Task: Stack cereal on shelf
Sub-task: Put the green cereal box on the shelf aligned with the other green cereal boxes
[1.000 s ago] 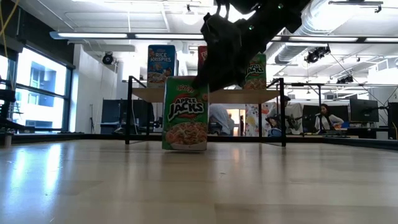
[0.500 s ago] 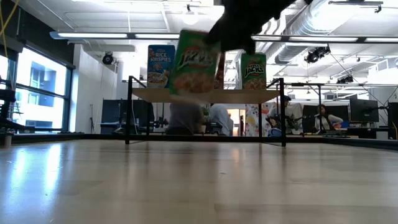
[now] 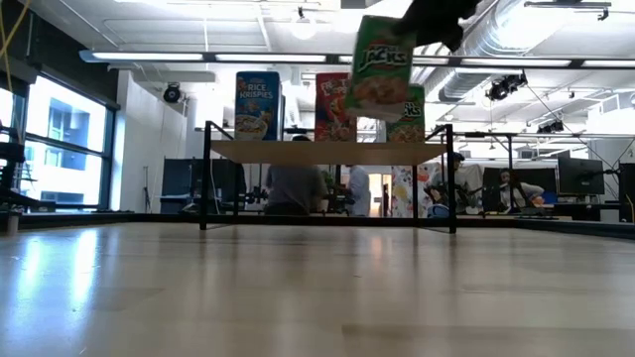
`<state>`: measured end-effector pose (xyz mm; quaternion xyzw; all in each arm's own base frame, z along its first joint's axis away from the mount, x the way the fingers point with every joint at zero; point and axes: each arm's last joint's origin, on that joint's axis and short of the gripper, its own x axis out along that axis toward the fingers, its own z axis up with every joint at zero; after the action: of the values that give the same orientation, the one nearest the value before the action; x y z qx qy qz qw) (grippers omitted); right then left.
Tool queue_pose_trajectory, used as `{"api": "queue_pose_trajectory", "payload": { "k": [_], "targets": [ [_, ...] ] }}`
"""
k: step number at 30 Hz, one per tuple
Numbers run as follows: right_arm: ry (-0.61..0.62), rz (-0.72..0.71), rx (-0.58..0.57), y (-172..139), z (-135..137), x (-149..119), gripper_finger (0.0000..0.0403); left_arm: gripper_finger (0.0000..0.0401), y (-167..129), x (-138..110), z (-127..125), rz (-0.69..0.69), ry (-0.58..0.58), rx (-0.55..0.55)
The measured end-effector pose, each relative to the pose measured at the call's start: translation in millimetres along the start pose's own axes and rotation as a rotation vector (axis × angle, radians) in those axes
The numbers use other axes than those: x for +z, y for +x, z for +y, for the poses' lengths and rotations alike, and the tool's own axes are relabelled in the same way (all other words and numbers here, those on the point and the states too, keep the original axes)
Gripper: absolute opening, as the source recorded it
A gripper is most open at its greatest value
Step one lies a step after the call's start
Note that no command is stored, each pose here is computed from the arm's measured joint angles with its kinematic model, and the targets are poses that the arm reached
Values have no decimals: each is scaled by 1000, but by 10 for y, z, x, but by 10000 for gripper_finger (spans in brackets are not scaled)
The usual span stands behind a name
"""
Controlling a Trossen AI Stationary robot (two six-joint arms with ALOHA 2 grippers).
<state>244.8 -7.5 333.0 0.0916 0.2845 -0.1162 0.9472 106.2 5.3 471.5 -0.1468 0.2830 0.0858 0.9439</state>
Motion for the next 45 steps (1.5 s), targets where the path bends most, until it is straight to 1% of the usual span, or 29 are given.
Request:
{"api": "queue_pose_trajectory", "payload": {
  "k": [8, 12, 21, 27, 29, 34, 41, 45],
  "targets": [
    [-37, 12, -55, -333, -265, -28, 150, 270, 6, 9, 19, -20, 11, 68],
    [-77, 8, -54, -431, -374, -29, 150, 270, 6, 12, 27, -28, 19, 98],
    [-182, 34, -88, -497, -614, -39, 150, 270, 5, 12, 32, -33, 20, 115],
    [-172, 35, -69, -513, -752, -34, 150, 270, 5, 12, 32, -34, 2, 114],
    [-168, 69, -73, -538, -791, -26, 150, 270, 5, 12, 32, -34, 2, 114],
    [-195, 122, -104, -635, -862, 175, 150, 270, 5, 12, 32, -34, 1, 114],
    [-237, 117, -84, -723, -902, 517, 150, 270, 5, 12, 32, -34, 1, 114],
    [-237, 113, -73, -708, -946, 562, 150, 270, 6, 13, 32, -34, 1, 114]
  ]
}}
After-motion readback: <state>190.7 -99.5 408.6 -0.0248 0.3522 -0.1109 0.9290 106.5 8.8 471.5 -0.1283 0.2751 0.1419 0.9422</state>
